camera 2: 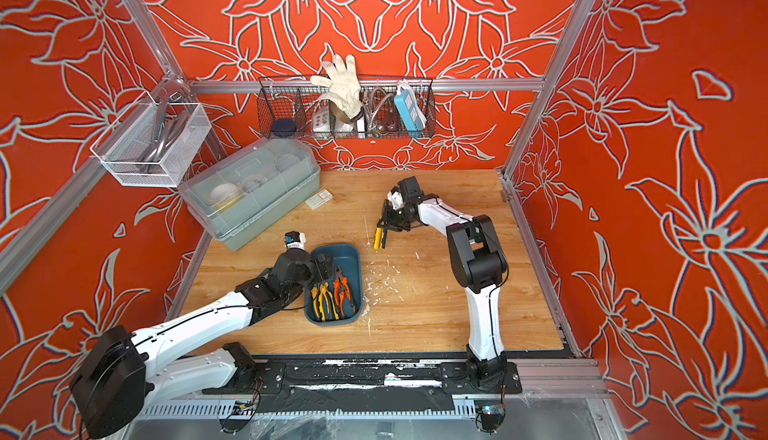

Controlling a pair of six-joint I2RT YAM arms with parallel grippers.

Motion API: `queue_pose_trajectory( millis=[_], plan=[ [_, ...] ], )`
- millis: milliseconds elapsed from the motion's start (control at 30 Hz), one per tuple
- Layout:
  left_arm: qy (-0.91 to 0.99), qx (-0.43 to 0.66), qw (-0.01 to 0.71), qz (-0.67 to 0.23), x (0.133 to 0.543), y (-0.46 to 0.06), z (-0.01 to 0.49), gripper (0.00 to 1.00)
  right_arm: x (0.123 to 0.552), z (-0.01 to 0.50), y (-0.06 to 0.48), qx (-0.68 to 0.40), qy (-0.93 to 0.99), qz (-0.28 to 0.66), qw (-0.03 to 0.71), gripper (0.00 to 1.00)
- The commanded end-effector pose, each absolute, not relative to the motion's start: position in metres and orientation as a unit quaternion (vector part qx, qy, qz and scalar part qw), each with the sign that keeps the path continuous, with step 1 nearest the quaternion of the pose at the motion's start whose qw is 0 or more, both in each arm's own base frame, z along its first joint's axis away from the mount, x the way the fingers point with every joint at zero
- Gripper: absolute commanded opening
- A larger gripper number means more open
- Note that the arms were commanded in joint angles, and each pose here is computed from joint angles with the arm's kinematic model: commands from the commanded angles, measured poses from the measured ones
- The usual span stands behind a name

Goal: Take the pliers out of the storage box
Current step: Place the pliers at the center of the board.

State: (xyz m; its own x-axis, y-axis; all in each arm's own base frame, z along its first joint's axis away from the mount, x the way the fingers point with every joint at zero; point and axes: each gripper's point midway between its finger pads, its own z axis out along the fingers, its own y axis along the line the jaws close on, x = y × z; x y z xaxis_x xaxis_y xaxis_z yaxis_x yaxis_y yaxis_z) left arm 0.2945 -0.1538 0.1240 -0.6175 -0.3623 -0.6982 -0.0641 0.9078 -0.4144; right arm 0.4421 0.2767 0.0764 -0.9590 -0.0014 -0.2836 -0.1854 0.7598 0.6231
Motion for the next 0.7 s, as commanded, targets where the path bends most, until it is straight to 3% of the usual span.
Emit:
queue_pose_trajectory(
  millis=[0, 333, 667],
  plan=[
    [0.875, -0.120, 0.436, -0.175, 0.297, -0.150, 0.135, 0.79, 0.438, 0.074, 0.285, -0.068, 0.928, 0.351, 0.103, 0.04],
    [0.878, -0.113, 0.432, -0.174, 0.299, -0.154, 0.132, 0.78, 0.444, 0.038, 0.276, -0.068, 0.946, 0.307, 0.082, 0.11],
    [0.881, -0.111, 0.427, -0.173, 0.300, -0.156, 0.129, 0.78, 0.440, 0.022, 0.250, -0.057, 0.969, 0.229, 0.073, 0.32]
  ],
)
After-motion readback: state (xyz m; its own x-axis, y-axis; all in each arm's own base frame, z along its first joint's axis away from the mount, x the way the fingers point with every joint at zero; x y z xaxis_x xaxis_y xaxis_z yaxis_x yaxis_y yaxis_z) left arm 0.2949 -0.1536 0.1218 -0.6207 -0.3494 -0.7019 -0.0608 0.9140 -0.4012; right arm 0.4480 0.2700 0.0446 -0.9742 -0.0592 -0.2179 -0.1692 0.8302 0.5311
